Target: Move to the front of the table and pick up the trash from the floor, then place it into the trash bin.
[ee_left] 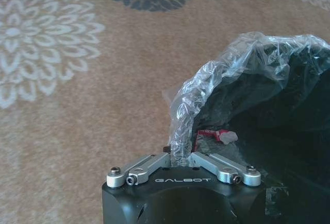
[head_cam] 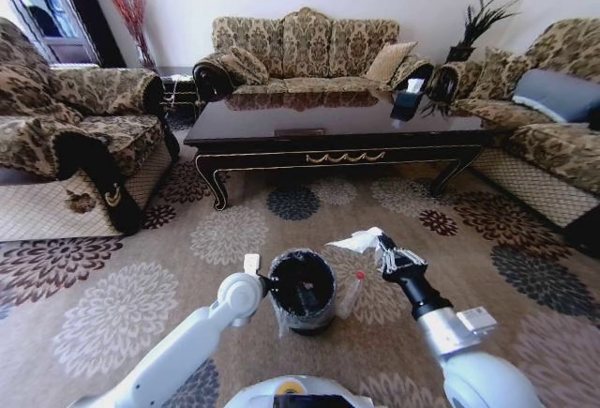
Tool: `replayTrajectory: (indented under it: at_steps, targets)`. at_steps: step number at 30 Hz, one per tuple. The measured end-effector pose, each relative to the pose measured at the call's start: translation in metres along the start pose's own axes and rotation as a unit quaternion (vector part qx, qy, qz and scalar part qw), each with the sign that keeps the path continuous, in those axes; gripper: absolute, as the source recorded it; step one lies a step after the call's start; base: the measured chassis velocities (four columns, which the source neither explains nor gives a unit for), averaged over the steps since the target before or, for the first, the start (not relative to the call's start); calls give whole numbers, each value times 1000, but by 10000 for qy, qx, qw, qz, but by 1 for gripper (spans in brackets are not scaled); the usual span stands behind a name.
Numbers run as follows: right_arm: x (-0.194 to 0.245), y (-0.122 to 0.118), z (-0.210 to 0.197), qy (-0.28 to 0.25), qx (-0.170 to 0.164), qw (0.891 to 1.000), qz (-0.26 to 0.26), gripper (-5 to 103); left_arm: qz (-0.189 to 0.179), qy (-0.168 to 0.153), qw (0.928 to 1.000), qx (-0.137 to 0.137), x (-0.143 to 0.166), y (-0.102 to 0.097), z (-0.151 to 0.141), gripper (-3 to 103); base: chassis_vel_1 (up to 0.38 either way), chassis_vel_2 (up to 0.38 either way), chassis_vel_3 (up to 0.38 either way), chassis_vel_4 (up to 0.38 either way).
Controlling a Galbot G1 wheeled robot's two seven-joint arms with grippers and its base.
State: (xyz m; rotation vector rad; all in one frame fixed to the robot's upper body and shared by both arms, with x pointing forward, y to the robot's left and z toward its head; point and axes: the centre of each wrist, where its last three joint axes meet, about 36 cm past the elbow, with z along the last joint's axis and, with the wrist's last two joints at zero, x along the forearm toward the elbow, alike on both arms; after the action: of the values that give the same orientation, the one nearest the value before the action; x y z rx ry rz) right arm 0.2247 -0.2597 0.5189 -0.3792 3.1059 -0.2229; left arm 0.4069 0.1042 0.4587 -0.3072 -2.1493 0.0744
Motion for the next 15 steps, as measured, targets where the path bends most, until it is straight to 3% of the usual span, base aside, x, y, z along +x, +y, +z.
replayTrajectory:
  at_steps: [9, 15]
  targets:
    - [8, 9, 9, 222, 107, 9992, -311, 0, 99, 83, 9997, -191, -7, -20, 0, 0, 0, 0, 0, 0]
    - [13, 16, 14, 395, -28, 9981, -463, 0, 179, 83, 9994, -299, -7, -30, -4, 0, 0, 0, 0, 0]
